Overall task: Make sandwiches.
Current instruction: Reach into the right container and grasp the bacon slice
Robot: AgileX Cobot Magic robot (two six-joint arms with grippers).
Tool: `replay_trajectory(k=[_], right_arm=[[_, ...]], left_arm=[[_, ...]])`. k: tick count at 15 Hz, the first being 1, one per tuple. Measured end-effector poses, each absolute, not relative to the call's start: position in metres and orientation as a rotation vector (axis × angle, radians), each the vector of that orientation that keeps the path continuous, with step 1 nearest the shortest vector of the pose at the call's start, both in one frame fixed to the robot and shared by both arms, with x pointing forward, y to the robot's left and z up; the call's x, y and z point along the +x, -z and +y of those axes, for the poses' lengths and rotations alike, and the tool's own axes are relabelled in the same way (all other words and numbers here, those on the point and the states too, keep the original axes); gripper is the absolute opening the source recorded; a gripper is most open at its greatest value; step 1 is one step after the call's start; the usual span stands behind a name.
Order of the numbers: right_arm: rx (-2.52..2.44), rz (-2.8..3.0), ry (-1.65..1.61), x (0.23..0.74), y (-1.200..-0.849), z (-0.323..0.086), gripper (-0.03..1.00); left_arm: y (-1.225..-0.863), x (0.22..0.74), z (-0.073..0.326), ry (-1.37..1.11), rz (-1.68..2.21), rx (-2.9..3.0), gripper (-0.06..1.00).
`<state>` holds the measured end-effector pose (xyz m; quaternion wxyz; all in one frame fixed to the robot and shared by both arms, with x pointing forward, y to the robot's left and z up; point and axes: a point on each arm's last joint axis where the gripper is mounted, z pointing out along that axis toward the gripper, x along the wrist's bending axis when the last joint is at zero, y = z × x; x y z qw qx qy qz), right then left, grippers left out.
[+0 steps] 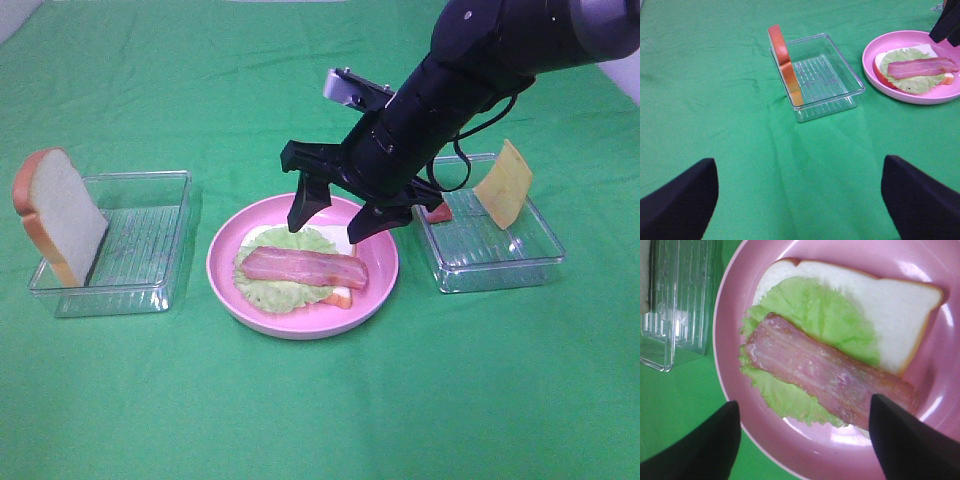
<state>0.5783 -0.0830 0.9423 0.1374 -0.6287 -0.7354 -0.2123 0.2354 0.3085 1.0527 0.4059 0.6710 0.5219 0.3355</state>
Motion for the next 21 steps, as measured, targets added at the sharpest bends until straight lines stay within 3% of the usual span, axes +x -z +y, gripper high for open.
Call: replay_trajectory(k=[4, 15, 17, 21], right_arm=[[-1.758, -2.222, 0.568, 0.581, -0.952, -0.084, 0.73], [-1.816, -2.599, 0.279, 0.609, -1.023, -0.105, 0.73], [-1.916, -2.514, 0.376, 0.628, -1.044, -0.129, 0.73], [-1.958, -2.440, 0.420, 0.639, -1.047, -0.152, 0.73]], left_arm=[[-1.053, 0.235, 0.309, -0.846, 1.317, 1.693, 0.83], [-1.053, 0.235, 0.309, -0.846, 1.317, 1.693, 0.83], [-1.053, 0.235, 0.309, -0.846, 1.317, 1.693, 0.83], [-1.053, 0.235, 0.309, -0.846, 1.317, 1.693, 0.83]])
